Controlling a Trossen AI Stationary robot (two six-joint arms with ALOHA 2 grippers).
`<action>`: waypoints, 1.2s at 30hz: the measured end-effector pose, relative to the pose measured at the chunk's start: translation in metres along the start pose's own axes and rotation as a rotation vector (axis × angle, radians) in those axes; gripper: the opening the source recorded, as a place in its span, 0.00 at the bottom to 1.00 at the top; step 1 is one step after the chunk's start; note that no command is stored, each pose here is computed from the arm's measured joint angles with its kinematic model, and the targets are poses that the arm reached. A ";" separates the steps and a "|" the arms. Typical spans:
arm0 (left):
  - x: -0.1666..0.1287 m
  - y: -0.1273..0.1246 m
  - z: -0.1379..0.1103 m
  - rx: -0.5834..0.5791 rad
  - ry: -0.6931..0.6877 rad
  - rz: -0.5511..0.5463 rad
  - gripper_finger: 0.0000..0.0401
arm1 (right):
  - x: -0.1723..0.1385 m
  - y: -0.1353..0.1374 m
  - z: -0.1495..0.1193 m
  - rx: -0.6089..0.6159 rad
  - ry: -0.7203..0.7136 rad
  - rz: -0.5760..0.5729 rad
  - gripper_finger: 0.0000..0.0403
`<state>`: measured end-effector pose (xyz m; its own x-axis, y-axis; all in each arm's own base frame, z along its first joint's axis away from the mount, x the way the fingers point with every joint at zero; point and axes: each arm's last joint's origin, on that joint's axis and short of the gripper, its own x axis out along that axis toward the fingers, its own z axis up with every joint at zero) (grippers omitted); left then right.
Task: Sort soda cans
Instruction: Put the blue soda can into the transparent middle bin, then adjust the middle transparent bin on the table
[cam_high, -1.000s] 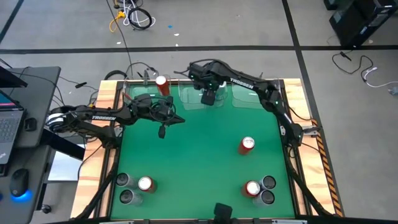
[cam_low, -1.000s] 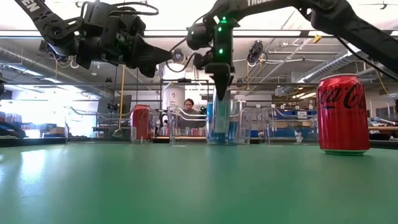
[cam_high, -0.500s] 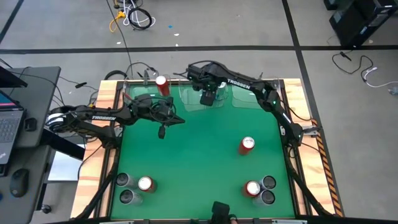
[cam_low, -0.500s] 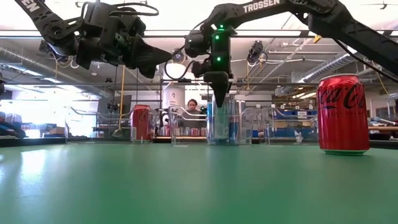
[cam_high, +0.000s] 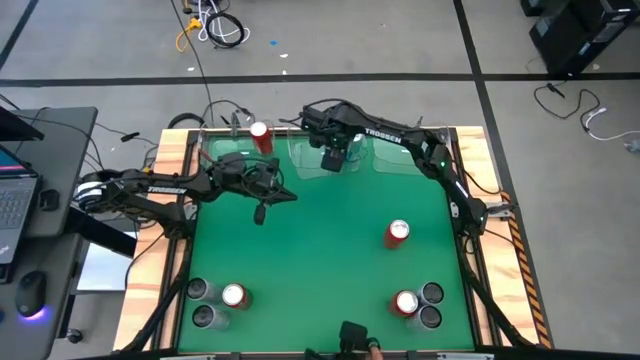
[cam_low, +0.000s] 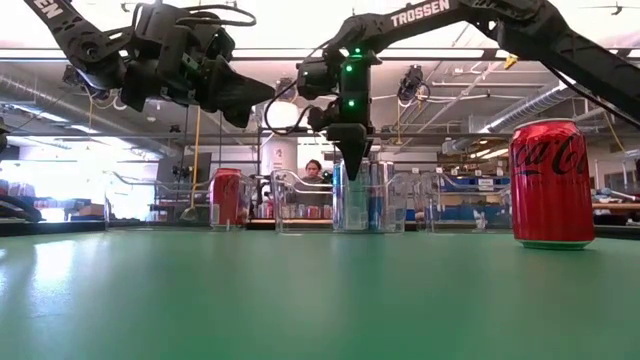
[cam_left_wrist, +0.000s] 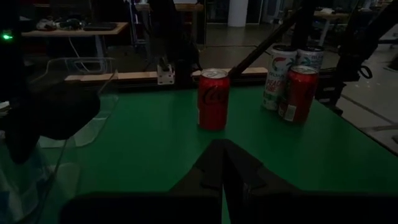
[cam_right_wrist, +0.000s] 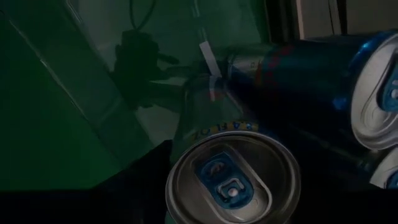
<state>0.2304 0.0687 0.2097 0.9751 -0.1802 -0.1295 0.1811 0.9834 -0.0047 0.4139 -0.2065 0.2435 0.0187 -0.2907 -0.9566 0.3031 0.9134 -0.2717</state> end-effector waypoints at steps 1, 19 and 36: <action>0.000 0.000 0.000 0.000 0.001 0.000 0.01 | 0.000 0.000 0.001 0.003 -0.010 -0.002 0.63; 0.000 0.000 0.000 0.001 0.002 0.001 0.01 | 0.002 -0.001 0.002 -0.040 0.005 -0.095 0.80; 0.000 0.000 0.000 -0.001 0.002 0.002 0.01 | -0.057 -0.007 -0.003 -0.008 -0.121 -0.091 0.78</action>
<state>0.2305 0.0687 0.2093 0.9751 -0.1781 -0.1320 0.1789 0.9839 -0.0055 0.4079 -0.1952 0.2995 0.1064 -0.4046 -0.9083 0.3008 0.8837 -0.3585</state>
